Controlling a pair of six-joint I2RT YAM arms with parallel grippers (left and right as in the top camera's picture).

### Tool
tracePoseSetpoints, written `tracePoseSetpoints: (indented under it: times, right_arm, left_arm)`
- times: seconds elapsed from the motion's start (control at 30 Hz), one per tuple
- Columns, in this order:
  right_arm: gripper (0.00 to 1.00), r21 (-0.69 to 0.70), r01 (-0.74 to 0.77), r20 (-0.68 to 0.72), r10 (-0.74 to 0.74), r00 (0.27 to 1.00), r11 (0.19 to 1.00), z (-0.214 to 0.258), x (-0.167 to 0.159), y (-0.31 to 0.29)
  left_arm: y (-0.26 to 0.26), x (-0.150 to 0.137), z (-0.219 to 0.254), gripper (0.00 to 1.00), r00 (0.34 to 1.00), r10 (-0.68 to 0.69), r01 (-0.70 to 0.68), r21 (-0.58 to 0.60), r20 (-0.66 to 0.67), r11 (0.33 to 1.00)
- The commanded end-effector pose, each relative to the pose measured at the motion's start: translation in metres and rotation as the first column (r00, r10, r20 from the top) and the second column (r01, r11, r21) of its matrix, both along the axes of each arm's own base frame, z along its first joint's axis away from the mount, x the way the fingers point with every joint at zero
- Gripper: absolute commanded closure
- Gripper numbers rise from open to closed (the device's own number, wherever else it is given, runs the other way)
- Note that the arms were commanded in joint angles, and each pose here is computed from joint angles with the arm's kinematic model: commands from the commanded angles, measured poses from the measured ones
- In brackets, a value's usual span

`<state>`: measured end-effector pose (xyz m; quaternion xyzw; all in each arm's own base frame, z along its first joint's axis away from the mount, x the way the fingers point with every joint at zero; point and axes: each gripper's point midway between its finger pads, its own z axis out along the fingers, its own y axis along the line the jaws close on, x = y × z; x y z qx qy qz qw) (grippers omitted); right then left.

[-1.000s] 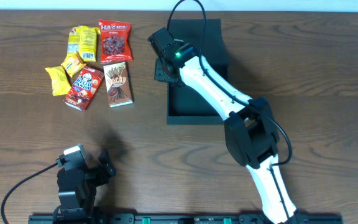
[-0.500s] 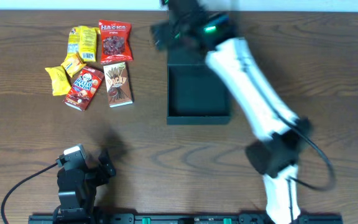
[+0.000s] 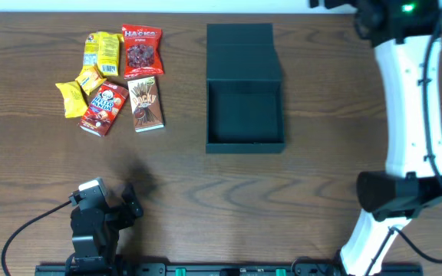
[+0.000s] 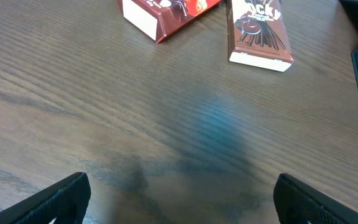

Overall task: Pack container
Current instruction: 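Release the box and raise the right arm away, then reach the left gripper to the yellow Hacks bag and grasp it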

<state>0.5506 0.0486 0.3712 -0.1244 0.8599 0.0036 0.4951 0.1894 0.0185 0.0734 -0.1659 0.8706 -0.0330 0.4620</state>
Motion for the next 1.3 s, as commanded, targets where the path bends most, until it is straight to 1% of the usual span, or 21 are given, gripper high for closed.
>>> tracePoseSetpoints:
  times: [0.0,0.07,0.17,0.23,0.27,0.33,0.37,0.4,0.43,0.47,0.57,0.67,0.7,0.77,0.83,0.87,0.9,0.97,1.03,1.13,1.27]
  right_arm:
    - [0.01,0.081,-0.082,0.030,0.079,0.996,0.993,0.009,0.001,-0.021]
    - [0.01,0.117,-0.092,0.031,0.089,0.996,0.989,0.005,0.005,-0.038]
    - [0.01,0.140,-0.053,0.007,0.052,0.999,0.989,-0.009,0.010,-0.068]
    - [0.01,0.143,-0.028,-0.013,0.030,0.999,0.989,-0.019,0.013,-0.081]
    - [0.01,0.146,-0.020,-0.026,0.024,0.999,0.989,-0.025,0.014,-0.085]
    - [0.01,0.151,-0.009,-0.045,0.016,0.999,0.988,-0.033,0.015,-0.089]
    - [0.01,0.154,-0.005,-0.052,0.013,0.999,0.988,-0.037,0.016,-0.090]
    - [0.01,0.155,-0.005,-0.059,0.014,0.998,0.988,-0.040,0.017,-0.090]
    - [0.01,0.158,-0.008,-0.062,0.018,0.998,0.987,-0.042,0.017,-0.089]
    - [0.01,0.161,-0.010,-0.066,0.021,0.998,0.987,-0.045,0.018,-0.088]
    - [0.01,0.180,-0.035,-0.069,0.048,0.996,0.983,-0.047,0.019,-0.081]
    - [0.01,0.201,-0.076,-0.066,0.091,0.994,0.977,-0.046,0.018,-0.068]
    - [0.01,0.202,-0.080,-0.070,0.096,0.993,0.976,-0.047,0.018,-0.066]
    - [0.01,0.210,-0.090,-0.090,0.111,0.990,0.974,-0.050,0.015,-0.058]
    - [0.01,0.211,-0.114,-0.115,0.140,0.983,0.971,-0.056,0.011,-0.049]
    - [0.01,0.208,-0.139,-0.125,0.168,0.978,0.968,-0.060,0.008,-0.043]
    - [0.01,0.206,-0.170,-0.135,0.200,0.970,0.964,-0.063,0.006,-0.036]
    - [0.01,0.211,-0.239,-0.157,0.274,0.949,0.948,-0.071,-0.002,-0.022]
    - [0.01,0.223,-0.287,-0.182,0.329,0.927,0.932,-0.080,-0.008,-0.008]
    - [0.01,0.238,-0.315,-0.240,0.370,0.897,0.919,-0.098,-0.014,0.008]
    - [0.01,0.263,-0.333,-0.309,0.406,0.860,0.906,-0.119,-0.023,0.023]
  left_arm:
    - [-0.001,-0.003,-0.007,0.05,1.000,-0.009,0.009,0.005,-0.024,1.000]
    - [-0.001,-0.003,-0.007,0.05,1.000,-0.009,0.009,0.005,-0.024,1.000]
    - [-0.001,-0.003,-0.006,0.05,1.000,-0.007,0.007,0.007,-0.021,1.000]
    - [0.003,0.002,0.002,0.05,1.000,0.012,-0.012,0.015,0.018,1.000]
    - [0.001,0.007,0.009,0.05,0.998,0.019,-0.018,-0.013,0.056,1.000]
    - [-0.007,0.016,0.022,0.05,0.992,0.037,-0.021,-0.125,0.123,0.992]
    - [-0.011,0.018,0.027,0.05,0.988,0.060,-0.030,-0.203,0.145,0.979]
    - [-0.019,0.020,0.030,0.05,0.984,0.096,-0.040,-0.335,0.152,0.941]
    - [-0.032,0.020,0.030,0.05,0.986,0.103,-0.030,-0.468,0.130,0.883]
    - [-0.043,0.017,0.029,0.05,0.990,0.097,-0.024,-0.559,0.100,0.829]
    - [-0.041,0.018,0.029,0.05,0.985,0.155,-0.074,-0.615,0.080,0.785]
    - [-0.034,0.027,0.047,0.05,0.956,0.273,-0.111,-0.726,0.109,0.679]
    - [-0.033,0.031,0.057,0.05,0.950,0.273,-0.079,-0.726,0.154,0.684]
    - [-0.033,0.038,0.083,0.05,0.930,0.240,0.017,-0.681,0.280,0.732]
    - [-0.033,0.042,0.100,0.03,0.908,0.231,0.065,-0.661,0.350,0.747]
    - [-0.031,0.043,0.104,0.00,0.900,0.236,0.071,-0.657,0.367,0.750]
    - [-0.030,0.044,0.105,0.05,0.897,0.241,0.068,-0.656,0.369,0.751]
    - [-0.029,0.046,0.104,0.05,0.902,0.246,0.053,-0.657,0.355,0.752]
    - [-0.028,0.049,0.102,0.04,0.914,0.242,0.030,-0.649,0.326,0.760]
    - [-0.028,0.058,0.109,0.04,0.937,0.202,0.005,-0.591,0.285,0.807]
    - [-0.027,0.079,0.134,0.04,0.967,0.112,0.006,-0.456,0.231,0.890]
